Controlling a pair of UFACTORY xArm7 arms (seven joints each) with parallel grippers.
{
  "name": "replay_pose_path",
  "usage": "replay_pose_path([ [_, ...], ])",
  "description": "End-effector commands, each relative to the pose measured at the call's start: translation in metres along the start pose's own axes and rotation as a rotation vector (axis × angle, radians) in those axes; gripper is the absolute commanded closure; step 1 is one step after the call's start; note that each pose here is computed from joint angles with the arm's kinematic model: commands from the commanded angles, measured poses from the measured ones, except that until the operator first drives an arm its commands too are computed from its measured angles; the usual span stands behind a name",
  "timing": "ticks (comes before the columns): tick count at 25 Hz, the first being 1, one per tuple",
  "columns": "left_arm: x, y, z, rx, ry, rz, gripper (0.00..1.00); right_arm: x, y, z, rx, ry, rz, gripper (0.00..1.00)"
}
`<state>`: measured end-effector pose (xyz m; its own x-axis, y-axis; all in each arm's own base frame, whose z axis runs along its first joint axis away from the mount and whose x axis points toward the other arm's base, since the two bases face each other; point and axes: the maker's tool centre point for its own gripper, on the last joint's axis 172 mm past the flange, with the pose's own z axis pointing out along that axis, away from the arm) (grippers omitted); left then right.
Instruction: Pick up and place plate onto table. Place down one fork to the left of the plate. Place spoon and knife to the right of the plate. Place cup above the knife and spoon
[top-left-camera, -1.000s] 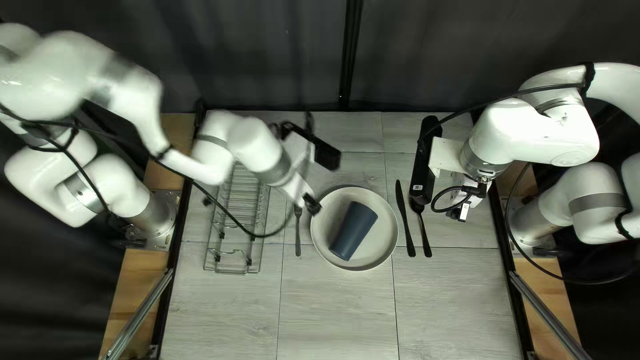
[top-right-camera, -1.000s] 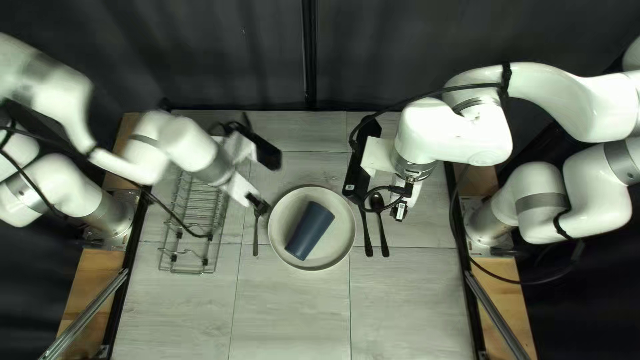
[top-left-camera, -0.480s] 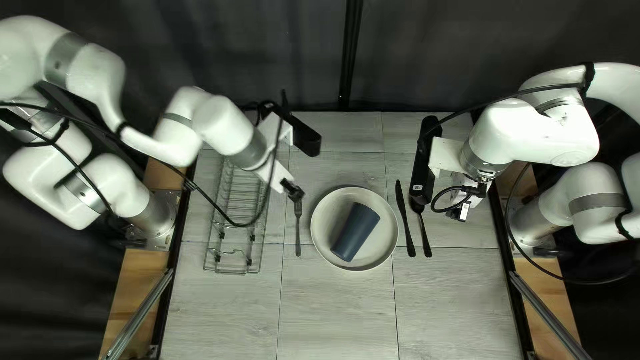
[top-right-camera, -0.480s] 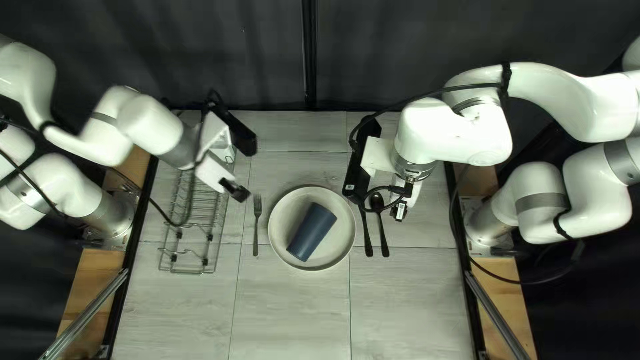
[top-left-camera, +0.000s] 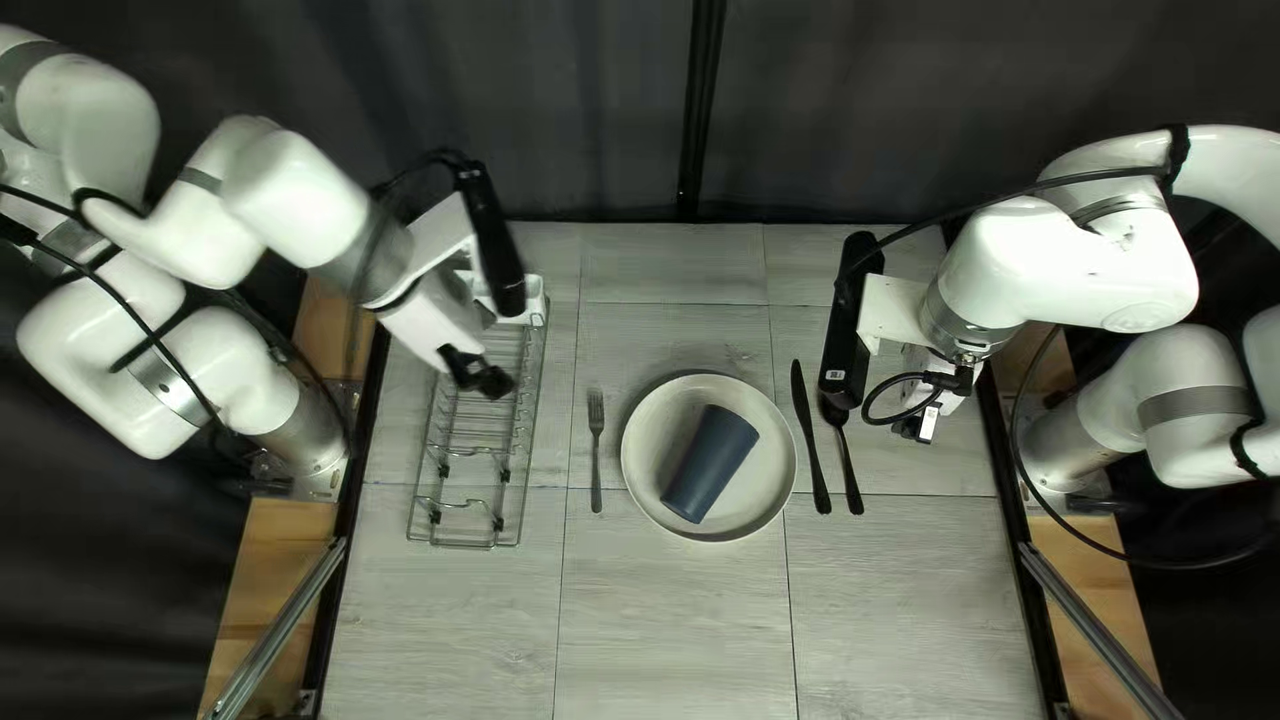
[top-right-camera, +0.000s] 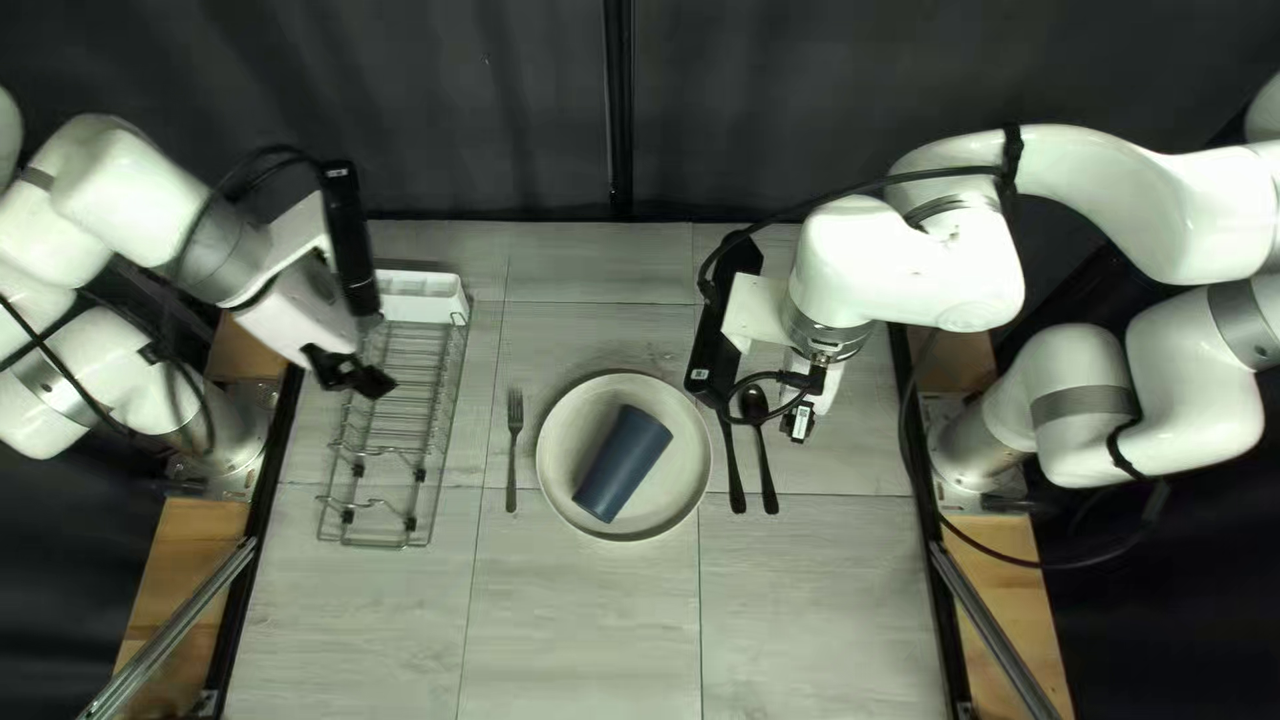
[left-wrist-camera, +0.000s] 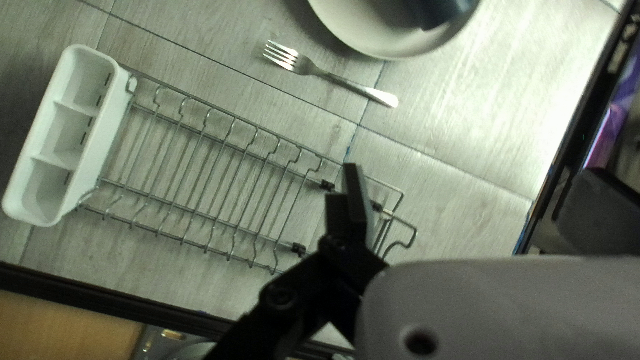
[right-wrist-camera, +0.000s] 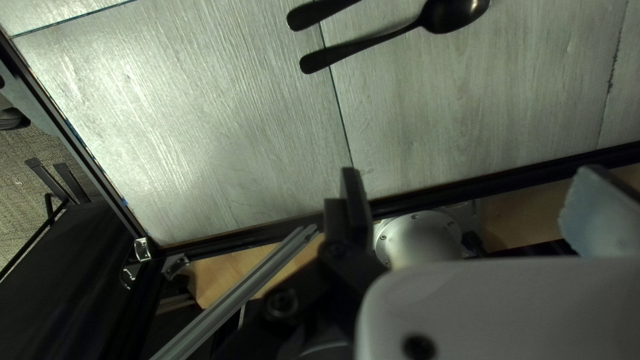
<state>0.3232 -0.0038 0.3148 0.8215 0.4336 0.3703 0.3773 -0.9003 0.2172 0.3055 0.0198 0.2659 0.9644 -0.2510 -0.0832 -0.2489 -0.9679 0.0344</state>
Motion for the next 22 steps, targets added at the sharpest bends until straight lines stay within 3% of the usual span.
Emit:
replay_pose_path([
  [1,0.000,0.000,0.000,0.000,0.001,0.001,0.00,0.000,0.000,0.000,0.000,0.000,0.000,0.00],
  [4,-0.003,-0.005,-0.017,0.000,-0.021,0.020,0.00,0.000,0.000,0.000,0.000,0.000,0.000,0.00],
  [8,-0.008,-0.005,-0.050,0.012,0.003,0.110,0.00,0.000,0.000,0.000,0.000,0.000,0.000,0.00],
  [22,-0.008,-0.005,-0.050,0.012,0.003,0.110,0.00,0.000,0.000,0.000,0.000,0.000,0.000,0.00],
])
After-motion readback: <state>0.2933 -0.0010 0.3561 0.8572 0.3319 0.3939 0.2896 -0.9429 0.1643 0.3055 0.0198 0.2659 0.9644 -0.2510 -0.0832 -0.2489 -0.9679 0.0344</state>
